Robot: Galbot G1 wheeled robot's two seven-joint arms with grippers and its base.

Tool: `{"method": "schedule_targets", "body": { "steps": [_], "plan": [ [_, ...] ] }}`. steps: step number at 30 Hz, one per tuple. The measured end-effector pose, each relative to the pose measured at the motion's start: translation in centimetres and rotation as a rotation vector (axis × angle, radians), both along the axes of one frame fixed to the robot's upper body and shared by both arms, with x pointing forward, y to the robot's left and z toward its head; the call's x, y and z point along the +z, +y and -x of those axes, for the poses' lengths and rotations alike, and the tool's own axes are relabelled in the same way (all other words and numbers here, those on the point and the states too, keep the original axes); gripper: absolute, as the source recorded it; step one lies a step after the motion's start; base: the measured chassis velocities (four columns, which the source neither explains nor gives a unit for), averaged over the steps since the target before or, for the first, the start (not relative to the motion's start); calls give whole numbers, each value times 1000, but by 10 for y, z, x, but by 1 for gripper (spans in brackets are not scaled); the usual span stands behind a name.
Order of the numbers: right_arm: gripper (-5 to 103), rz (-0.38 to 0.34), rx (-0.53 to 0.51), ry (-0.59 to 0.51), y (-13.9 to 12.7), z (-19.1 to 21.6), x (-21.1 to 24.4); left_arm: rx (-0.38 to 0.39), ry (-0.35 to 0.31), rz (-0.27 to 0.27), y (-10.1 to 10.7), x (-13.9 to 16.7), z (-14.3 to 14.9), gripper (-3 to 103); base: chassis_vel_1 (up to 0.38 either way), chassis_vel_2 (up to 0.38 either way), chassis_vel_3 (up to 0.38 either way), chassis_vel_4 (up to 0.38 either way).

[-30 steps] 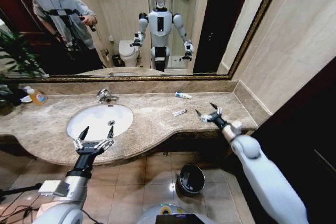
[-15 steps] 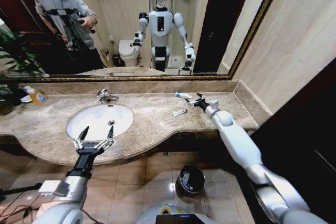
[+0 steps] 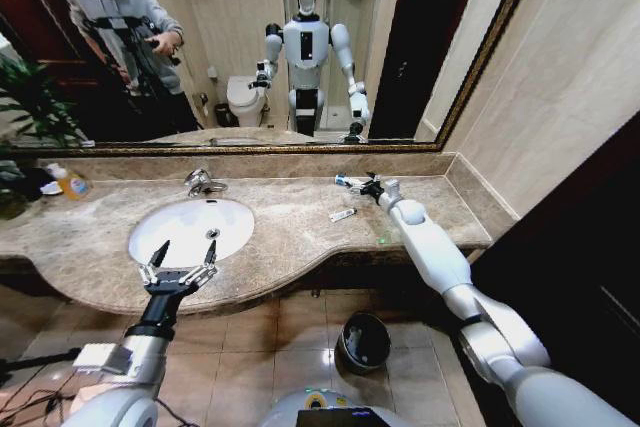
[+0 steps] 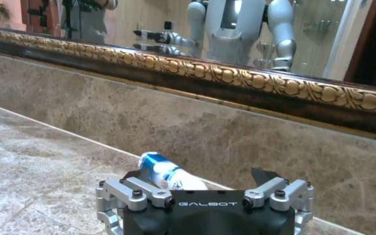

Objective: Pick up the trash from the sink and place it in the trash bin.

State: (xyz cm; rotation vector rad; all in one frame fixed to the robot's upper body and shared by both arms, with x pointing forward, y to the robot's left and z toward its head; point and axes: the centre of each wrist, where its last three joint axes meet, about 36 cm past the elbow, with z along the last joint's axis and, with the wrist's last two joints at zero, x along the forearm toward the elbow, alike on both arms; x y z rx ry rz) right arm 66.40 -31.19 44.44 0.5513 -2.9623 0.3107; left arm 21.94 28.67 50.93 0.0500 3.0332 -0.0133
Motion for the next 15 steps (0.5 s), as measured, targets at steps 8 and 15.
{"method": "schedule_targets", "body": {
  "steps": [8, 15],
  "plan": [
    [100, -20, 0, 38, -5, -18, -4, 0, 0, 0, 0, 0, 0, 100, 0, 0, 0, 0],
    [100, -32, 32, 48, 7, -35, 0, 0, 0, 0, 0, 0, 0, 100, 0, 0, 0, 0]
  ]
}}
